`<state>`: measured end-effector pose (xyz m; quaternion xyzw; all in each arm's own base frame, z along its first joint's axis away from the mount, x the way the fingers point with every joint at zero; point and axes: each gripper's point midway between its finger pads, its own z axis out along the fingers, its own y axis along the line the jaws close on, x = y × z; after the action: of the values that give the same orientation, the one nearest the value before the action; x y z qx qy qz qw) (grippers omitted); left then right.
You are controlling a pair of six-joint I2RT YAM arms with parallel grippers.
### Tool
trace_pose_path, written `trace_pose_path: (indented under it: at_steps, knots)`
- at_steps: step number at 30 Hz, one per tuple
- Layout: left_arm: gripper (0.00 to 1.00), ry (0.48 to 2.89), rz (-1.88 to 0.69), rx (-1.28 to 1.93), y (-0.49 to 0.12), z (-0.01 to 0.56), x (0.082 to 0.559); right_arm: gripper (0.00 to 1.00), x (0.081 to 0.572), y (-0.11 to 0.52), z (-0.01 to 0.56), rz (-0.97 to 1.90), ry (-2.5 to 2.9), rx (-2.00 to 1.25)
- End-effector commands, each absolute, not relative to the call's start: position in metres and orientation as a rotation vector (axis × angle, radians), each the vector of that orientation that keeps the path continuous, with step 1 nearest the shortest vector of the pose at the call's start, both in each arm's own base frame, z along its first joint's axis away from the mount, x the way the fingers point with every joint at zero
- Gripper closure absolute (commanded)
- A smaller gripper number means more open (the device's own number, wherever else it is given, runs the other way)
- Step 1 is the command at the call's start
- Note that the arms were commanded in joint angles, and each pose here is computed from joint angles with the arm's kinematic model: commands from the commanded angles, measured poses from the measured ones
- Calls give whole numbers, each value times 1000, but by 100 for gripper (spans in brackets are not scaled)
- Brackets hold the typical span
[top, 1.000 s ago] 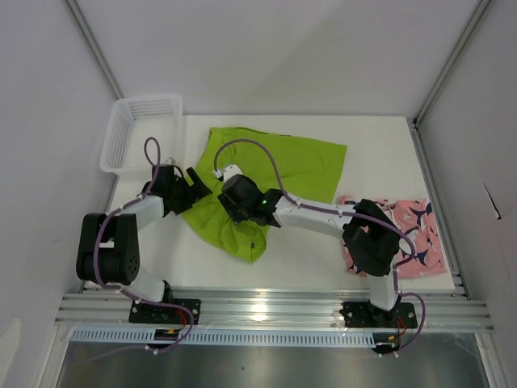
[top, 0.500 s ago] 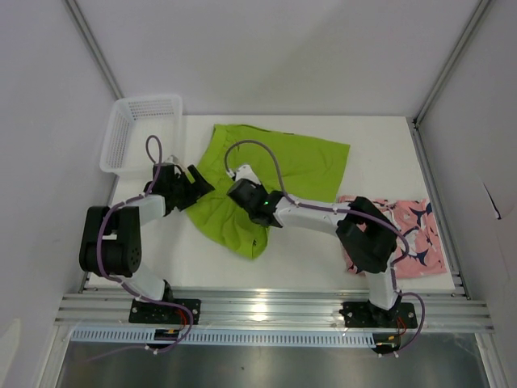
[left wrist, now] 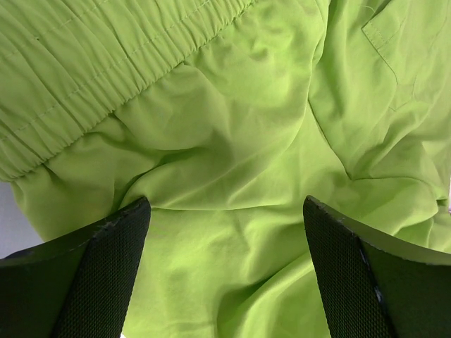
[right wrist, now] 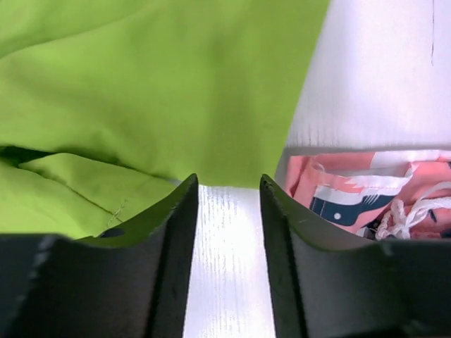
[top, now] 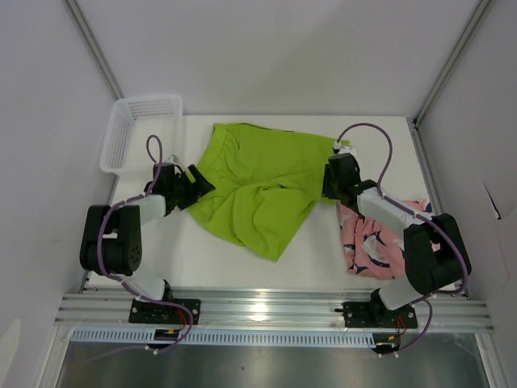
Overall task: Fold and stack the shorts
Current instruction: Flatten the shorts out
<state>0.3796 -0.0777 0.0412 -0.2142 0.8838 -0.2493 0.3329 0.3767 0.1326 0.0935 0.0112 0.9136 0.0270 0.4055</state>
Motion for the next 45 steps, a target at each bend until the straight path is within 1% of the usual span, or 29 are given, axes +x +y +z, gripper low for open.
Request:
trace_pose_path:
  at_steps: [1, 2, 3, 4, 7, 8, 9, 12, 14, 15, 17, 20, 21, 22, 26, 32, 37, 39, 43, 45]
  knots:
    - [9, 2365, -636, -607, -75, 24, 369, 56, 371, 144, 102, 281, 2302, 96]
    - [9, 2365, -637, -604, -75, 25, 369, 54, 365, 144, 99, 320, 2313, 98]
    - [9, 2369, -635, -607, -75, 24, 369, 51, 363, 144, 102, 347, 2302, 113]
    - [8, 2368, -635, -609, -75, 25, 368, 50, 361, 144, 112, 377, 2276, 116]
    - [8, 2363, -633, -610, -74, 29, 369, 53, 343, 164, 122, 554, 2262, 65]
    - [8, 2367, -631, -612, -74, 29, 367, 53, 335, 174, 136, 622, 2225, 35]
    - [7, 2357, -629, -609, -74, 34, 367, 55, 319, 187, 133, 726, 2243, -13]
    - [7, 2355, -629, -613, -73, 38, 365, 55, 290, 213, 141, 863, 2241, -83]
    - [7, 2354, -627, -615, -73, 40, 362, 54, 271, 228, 134, 945, 2262, -76]
    - [7, 2348, -635, -619, -74, 43, 364, 53, 257, 242, 134, 995, 2265, -108]
    - [7, 2342, -663, -620, -77, 49, 360, 49, 241, 256, 129, 1076, 2280, -71]
    - [7, 2286, -692, -592, -83, 74, 359, 39, 218, 273, 116, 1155, 2317, -15]
    - [7, 2293, -675, -596, -83, 77, 355, 34, 214, 275, 114, 1159, 2326, 12]
    - [6, 2262, -673, -580, -83, 90, 354, 33, 208, 279, 111, 1151, 2330, 23]
    - [4, 2227, -634, -581, -78, 104, 345, 29, 195, 282, 100, 1156, 2351, 120]
    - [3, 2226, -580, -580, -70, 102, 336, 31, 179, 298, 90, 1287, 2361, 188]
    - [3, 2221, -547, -613, -64, 87, 337, 34, 184, 310, 92, 1355, 2321, 225]
    - [3, 2169, -566, -611, -65, 92, 347, 36, 186, 318, 95, 1401, 2291, 236]
    - [3, 2171, -550, -620, -62, 69, 348, 39, 187, 329, 94, 1484, 2280, 269]
    - [3, 2177, -544, -619, -61, 60, 349, 45, 188, 336, 92, 1514, 2277, 286]
